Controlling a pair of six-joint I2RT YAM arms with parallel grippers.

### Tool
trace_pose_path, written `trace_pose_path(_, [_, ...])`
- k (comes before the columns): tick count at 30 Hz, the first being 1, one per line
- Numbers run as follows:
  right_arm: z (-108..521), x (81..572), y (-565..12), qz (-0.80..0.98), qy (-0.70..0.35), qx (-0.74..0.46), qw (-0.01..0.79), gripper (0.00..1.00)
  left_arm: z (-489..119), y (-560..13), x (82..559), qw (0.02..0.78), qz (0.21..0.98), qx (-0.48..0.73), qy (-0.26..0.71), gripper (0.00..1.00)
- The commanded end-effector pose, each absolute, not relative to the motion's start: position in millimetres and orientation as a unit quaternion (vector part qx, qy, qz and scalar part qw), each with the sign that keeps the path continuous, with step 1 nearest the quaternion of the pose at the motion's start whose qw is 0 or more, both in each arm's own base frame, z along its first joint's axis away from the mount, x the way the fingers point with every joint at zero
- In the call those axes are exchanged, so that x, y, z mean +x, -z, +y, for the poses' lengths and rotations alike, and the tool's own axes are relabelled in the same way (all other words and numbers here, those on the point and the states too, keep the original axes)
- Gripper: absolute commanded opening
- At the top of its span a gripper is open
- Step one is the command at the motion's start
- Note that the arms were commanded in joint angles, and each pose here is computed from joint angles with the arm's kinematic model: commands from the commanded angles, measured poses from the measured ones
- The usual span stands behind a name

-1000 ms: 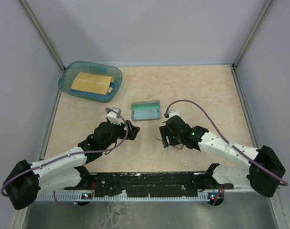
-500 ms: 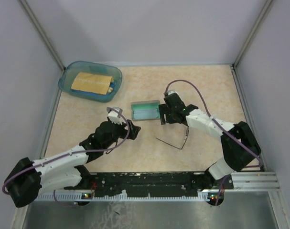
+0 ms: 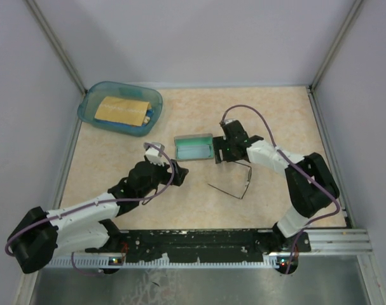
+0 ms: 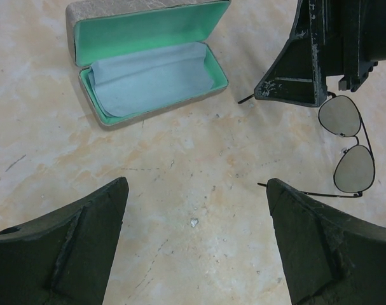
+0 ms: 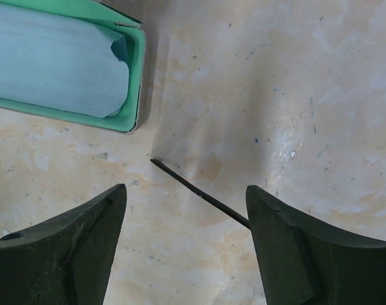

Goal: Organize the sunglasses
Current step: Move the sunglasses to the center of the board.

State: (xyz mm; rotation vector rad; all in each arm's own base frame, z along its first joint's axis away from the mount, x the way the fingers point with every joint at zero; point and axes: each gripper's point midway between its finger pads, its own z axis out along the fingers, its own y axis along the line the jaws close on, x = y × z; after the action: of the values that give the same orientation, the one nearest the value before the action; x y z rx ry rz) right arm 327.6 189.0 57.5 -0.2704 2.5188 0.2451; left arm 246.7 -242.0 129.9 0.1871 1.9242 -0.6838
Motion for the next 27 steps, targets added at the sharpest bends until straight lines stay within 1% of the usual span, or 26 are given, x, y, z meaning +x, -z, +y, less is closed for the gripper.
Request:
trace_pose_path(1, [201.7,339.2,-66.8,0.936,-0.116,-0.114,0.311,0.76,-247.5,-146.0,253.0,0.537,0.788,0.078,0.292,0.95])
trace_pose_path(19, [218.1,309.3,-50.9,0.936,-0.148,-0.155,0.281,0.75,-245.9,-147.4,253.1,0.539,0.787,0.077,0.289,0.95])
trace_pose_path(27, [232.3,287.8,-51.4,0.933,-0.152,-0.172,0.277,0.75,-246.4,-148.4,251.6,0.538,0.787,0.079,0.293,0.95])
